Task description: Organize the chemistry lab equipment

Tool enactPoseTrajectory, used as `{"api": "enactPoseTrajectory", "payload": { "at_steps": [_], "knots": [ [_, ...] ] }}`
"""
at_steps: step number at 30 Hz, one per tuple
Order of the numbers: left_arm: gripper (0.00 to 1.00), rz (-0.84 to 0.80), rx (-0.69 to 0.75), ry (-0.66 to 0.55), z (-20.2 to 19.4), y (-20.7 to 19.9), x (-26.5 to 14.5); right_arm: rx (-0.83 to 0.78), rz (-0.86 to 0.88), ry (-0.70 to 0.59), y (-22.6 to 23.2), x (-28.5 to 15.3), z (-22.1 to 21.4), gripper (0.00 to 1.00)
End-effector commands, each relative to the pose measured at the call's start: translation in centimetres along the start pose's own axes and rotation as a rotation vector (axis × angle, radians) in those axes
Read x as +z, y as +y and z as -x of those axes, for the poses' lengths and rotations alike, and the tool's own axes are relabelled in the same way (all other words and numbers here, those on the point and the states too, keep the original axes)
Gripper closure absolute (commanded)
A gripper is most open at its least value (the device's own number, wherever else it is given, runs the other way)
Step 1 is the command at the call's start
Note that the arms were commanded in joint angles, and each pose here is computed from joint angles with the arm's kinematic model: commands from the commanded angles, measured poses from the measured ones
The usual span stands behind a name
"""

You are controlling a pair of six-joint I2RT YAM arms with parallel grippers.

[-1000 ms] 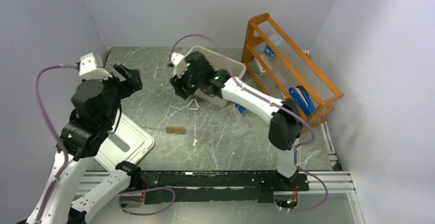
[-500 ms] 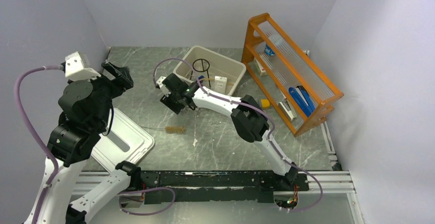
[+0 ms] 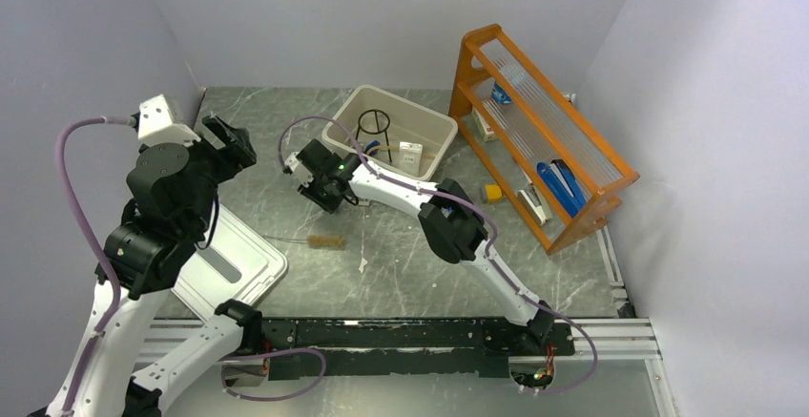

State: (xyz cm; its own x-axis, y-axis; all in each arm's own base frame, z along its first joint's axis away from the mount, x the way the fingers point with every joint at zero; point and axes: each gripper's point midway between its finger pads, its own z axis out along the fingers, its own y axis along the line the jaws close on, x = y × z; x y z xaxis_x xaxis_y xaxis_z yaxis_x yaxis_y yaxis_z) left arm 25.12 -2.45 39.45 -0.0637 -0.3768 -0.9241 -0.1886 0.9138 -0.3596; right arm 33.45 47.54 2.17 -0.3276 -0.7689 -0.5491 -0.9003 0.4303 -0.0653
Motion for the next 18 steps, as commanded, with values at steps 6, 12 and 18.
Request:
{"api": "enactPoseTrajectory", "payload": {
  "at_steps": [6, 12, 18],
  "knots": [
    [0.17, -0.006, 0.025, 0.025, -1.0, 0.0, 0.4, -0.017, 0.044, 0.089, 0.7, 1.4, -2.4, 0.82],
    [0.17, -0.007, 0.029, 0.037, -1.3, -0.1, 0.6, -0.022, 0.026, 0.07, 0.4, 0.3, -1.8, 1.0],
    [0.17, -0.027, 0.046, 0.031, -0.5, -0.5, 0.2, -0.041, 0.017, 0.005, 0.2, -4.4, -0.1, 1.0]
  ]
}}
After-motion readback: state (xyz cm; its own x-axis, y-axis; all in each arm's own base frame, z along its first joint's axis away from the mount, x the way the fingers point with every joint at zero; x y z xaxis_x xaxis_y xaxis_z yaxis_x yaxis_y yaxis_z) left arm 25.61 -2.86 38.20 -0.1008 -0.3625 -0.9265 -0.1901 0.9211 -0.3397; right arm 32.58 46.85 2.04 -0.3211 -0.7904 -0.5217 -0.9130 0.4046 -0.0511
